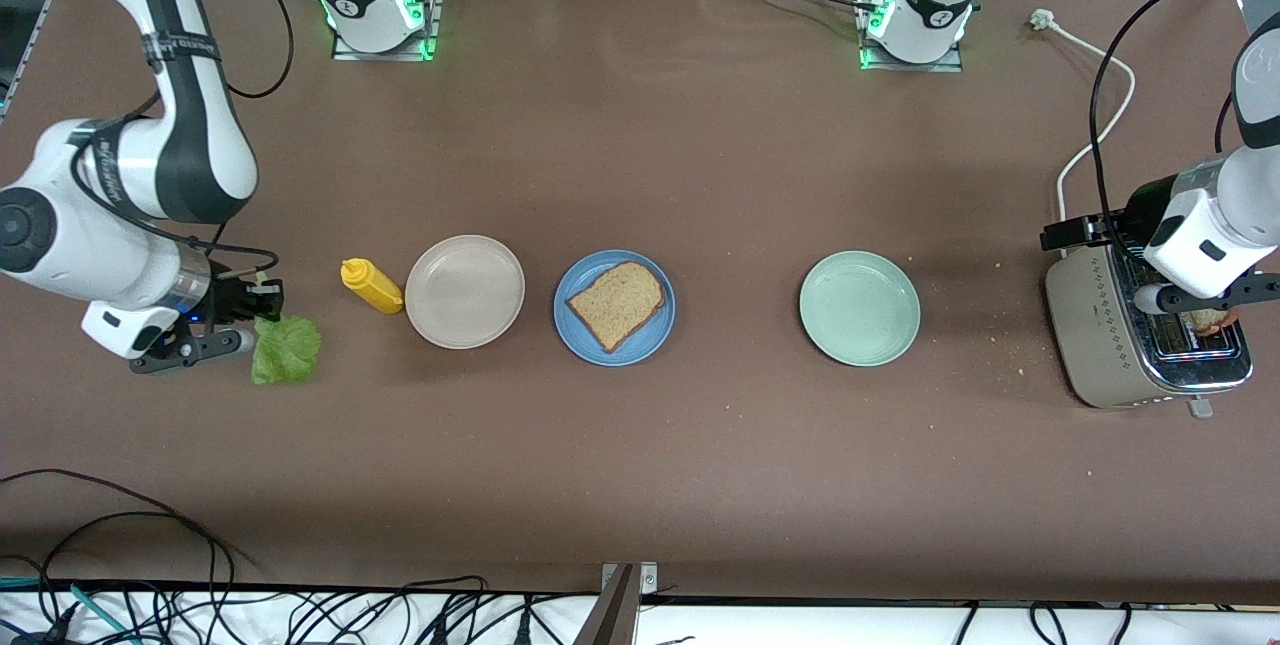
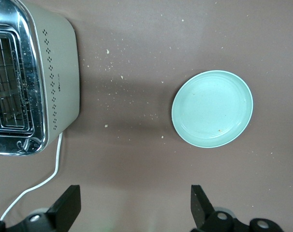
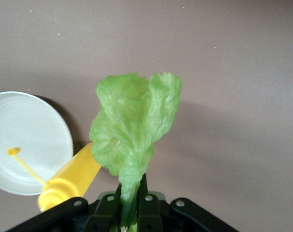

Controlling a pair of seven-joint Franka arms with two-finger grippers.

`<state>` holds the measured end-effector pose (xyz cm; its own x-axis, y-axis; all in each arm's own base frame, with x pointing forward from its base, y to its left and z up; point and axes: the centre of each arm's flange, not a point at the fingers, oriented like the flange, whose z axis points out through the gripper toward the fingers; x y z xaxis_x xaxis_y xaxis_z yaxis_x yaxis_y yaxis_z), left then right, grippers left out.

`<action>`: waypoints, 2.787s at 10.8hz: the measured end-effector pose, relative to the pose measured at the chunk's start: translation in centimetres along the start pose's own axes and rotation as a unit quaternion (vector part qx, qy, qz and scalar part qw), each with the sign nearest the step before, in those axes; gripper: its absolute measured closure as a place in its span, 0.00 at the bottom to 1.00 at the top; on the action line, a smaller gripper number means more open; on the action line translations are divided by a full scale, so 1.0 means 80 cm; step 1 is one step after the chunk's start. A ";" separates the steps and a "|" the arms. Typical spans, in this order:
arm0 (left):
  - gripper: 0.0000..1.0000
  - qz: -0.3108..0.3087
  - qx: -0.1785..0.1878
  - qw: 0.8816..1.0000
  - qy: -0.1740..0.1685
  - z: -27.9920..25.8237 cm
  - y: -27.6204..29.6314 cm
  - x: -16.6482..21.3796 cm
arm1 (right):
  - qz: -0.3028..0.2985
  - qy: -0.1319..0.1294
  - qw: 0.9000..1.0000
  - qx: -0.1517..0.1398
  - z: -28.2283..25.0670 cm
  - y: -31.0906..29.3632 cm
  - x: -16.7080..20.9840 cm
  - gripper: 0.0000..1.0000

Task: Make sandwich in blue plate with both arms
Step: 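Lift the lettuce and carry it over the blue plate, then lower the lettuce onto the bread and open the right gripper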

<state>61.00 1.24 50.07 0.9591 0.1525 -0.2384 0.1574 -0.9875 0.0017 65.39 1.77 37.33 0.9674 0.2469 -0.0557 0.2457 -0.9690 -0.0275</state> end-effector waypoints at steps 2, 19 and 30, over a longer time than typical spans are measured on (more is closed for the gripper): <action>0.00 0.000 0.000 1.000 0.000 0.000 0.000 0.000 | 0.015 -0.013 1.000 0.008 -0.034 -0.021 0.004 0.91; 0.00 0.001 0.000 1.000 -0.001 0.002 0.001 0.001 | 0.338 0.009 0.940 0.033 0.051 -0.548 0.081 0.91; 0.00 0.001 0.000 1.000 -0.002 0.003 0.001 0.001 | 0.333 0.005 0.943 0.014 0.188 -0.574 0.085 0.92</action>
<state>61.02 1.13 49.85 0.9585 0.1499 -0.2423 0.1549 -0.9879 0.0015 59.79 48.16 23.20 0.9071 -0.4165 -0.0609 -0.4181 -0.9083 -0.0159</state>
